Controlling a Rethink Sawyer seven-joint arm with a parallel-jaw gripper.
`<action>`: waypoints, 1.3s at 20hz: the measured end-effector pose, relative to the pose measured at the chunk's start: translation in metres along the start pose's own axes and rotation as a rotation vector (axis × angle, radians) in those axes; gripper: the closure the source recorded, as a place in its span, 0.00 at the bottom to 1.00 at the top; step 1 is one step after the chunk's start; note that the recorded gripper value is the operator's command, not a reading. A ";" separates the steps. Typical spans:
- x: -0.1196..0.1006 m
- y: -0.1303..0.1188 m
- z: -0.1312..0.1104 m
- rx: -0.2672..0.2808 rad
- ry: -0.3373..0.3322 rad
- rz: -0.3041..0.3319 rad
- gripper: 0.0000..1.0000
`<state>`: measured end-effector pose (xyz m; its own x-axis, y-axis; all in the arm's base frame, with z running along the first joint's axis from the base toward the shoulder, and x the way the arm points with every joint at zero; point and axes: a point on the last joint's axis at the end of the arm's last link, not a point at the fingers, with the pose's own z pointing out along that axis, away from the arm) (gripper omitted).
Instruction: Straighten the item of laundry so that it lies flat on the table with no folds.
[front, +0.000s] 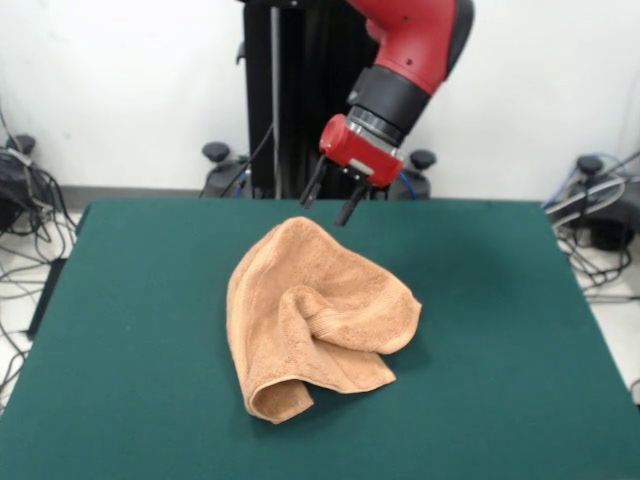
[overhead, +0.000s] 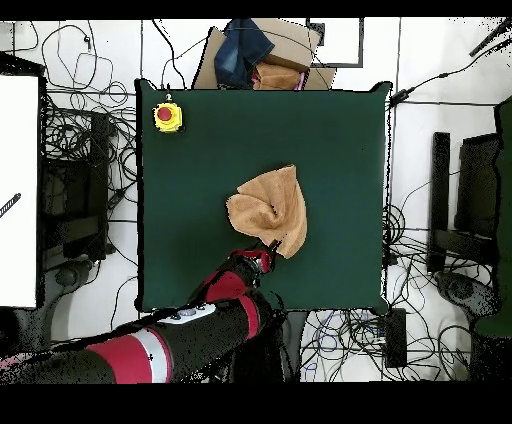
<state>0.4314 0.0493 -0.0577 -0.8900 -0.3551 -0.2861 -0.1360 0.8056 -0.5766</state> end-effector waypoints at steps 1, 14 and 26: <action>0.001 0.002 0.001 0.004 0.002 0.002 0.00; 0.051 0.025 0.026 0.071 0.069 -0.016 0.00; 0.075 0.048 0.048 0.132 0.079 -0.023 0.00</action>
<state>0.3789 0.0385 -0.1438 -0.9196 -0.3301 -0.2132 -0.1032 0.7265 -0.6794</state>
